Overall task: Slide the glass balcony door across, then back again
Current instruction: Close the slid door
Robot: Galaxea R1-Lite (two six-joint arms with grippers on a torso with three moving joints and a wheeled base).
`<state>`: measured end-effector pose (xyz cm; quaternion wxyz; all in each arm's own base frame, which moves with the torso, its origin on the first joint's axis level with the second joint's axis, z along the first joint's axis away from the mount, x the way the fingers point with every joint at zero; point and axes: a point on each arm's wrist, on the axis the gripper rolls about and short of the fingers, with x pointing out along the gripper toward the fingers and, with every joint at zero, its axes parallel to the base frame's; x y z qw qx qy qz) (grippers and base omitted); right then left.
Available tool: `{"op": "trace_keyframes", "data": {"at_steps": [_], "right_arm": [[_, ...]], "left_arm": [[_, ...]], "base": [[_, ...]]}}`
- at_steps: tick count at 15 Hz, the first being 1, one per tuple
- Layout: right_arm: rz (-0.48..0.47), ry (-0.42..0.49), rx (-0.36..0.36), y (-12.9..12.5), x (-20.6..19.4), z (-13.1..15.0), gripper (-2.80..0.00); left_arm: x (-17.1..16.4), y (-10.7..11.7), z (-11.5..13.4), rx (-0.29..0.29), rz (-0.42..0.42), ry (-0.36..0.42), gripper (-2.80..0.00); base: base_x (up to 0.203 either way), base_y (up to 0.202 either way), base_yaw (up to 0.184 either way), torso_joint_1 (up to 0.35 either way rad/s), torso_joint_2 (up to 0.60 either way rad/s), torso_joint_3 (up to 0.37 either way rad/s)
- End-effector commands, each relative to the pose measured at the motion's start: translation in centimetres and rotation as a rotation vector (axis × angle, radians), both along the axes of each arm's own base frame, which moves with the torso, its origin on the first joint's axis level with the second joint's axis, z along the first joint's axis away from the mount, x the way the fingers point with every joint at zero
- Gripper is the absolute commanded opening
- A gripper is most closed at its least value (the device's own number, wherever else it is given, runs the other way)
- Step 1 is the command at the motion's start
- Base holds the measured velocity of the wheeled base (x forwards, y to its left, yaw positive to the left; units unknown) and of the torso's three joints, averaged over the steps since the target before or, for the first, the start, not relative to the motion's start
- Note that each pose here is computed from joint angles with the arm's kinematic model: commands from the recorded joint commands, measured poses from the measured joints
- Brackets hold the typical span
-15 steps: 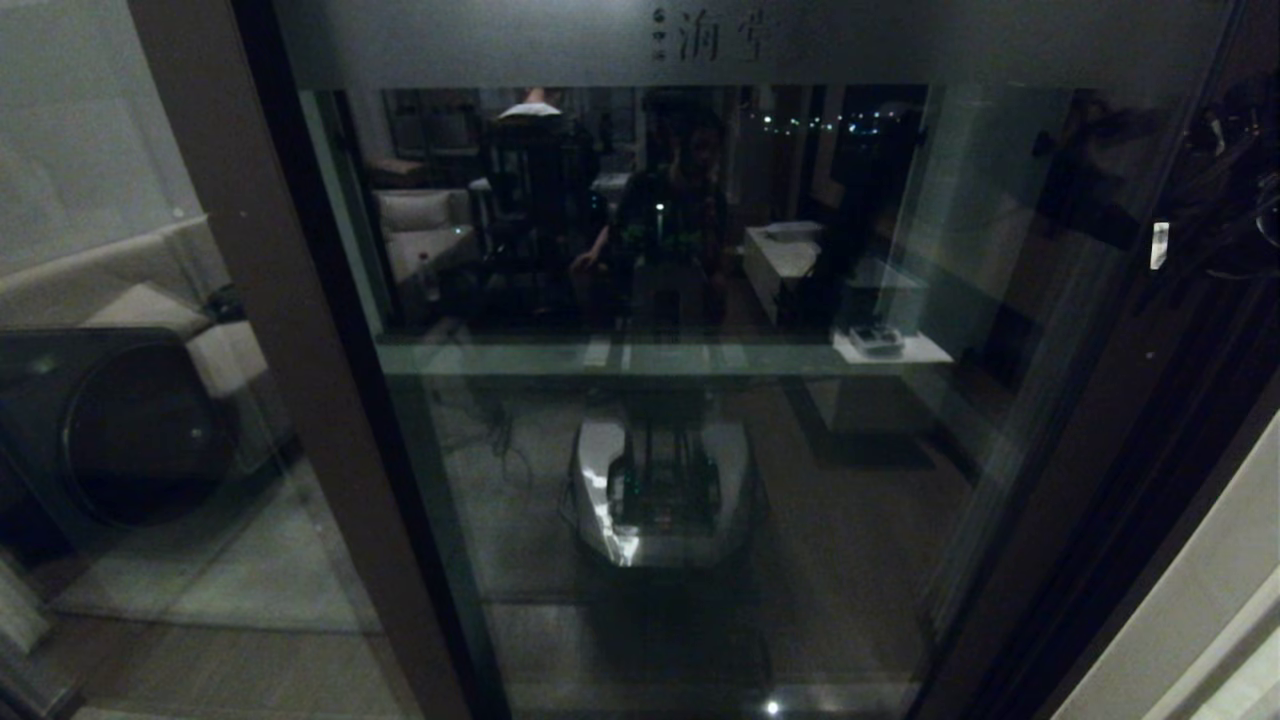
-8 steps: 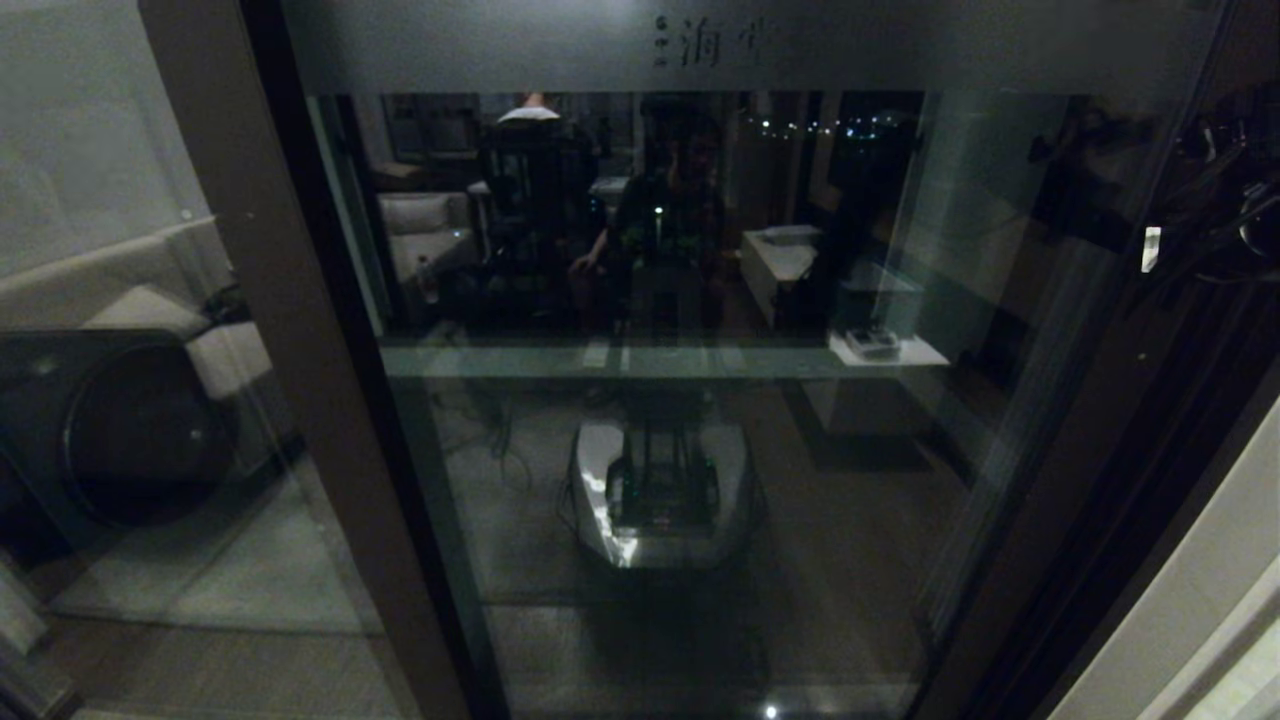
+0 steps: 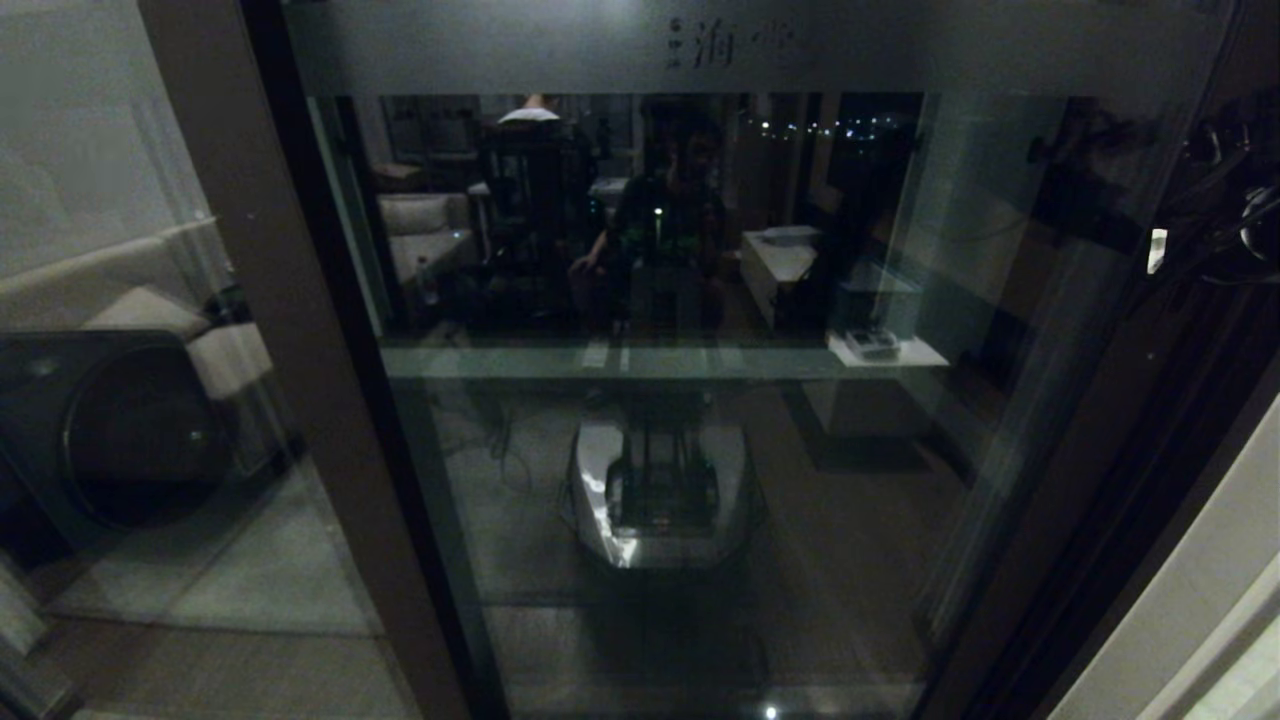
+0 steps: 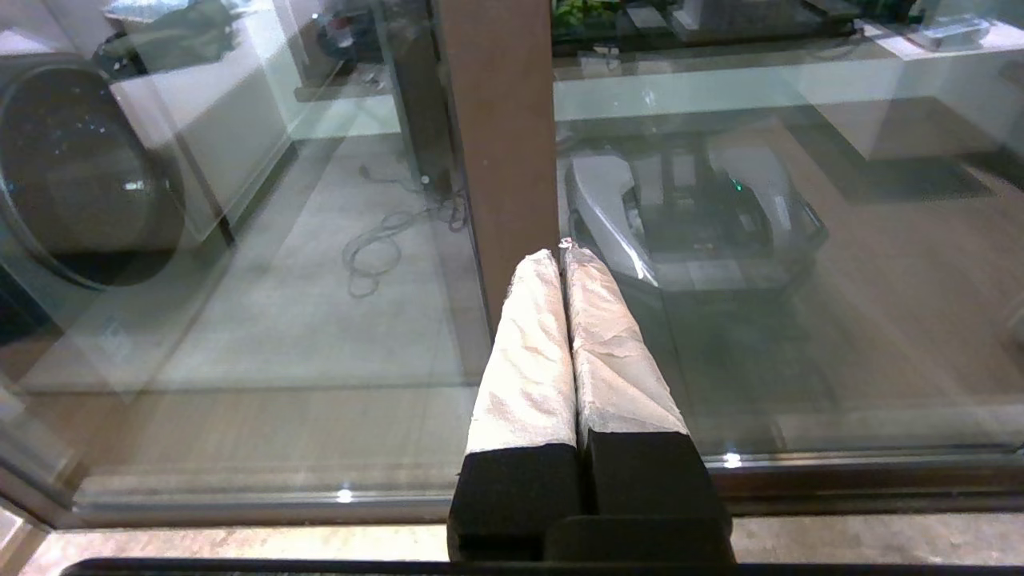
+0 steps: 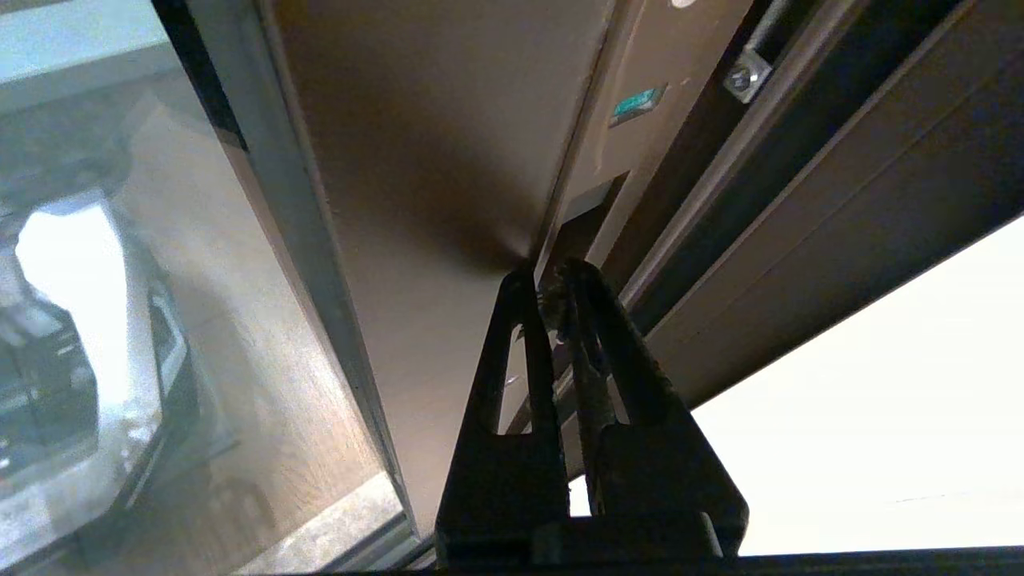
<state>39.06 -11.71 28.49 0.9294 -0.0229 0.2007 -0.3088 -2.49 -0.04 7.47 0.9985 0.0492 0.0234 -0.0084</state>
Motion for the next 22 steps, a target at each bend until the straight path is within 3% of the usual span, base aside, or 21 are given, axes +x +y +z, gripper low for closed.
{"op": "trace_keyframes", "data": {"at_steps": [1, 13, 22], "right_arm": [[-0.002, 0.012, 0.003, -0.1, 0.1, -0.3, -2.8], [-0.049, 0.003, -0.002, -2.2, 0.4, -0.5, -2.8], [-0.052, 0.005, -0.001, -2.3, 0.3, -0.6, -2.8]], "left_arm": [[0.0, 0.0, 0.0, 0.001, 0.0, 0.001, -2.8], [0.0, 0.0, 0.0, 0.001, -0.001, 0.0, -2.8], [0.0, 0.0, 0.0, 0.001, -0.001, 0.0, -2.8]], "base": [[0.0, 0.0, 0.0, 0.0, 0.0, 0.0], [0.0, 0.0, 0.0, 0.0, 0.0, 0.0], [0.0, 0.0, 0.0, 0.0, 0.0, 0.0]]}}
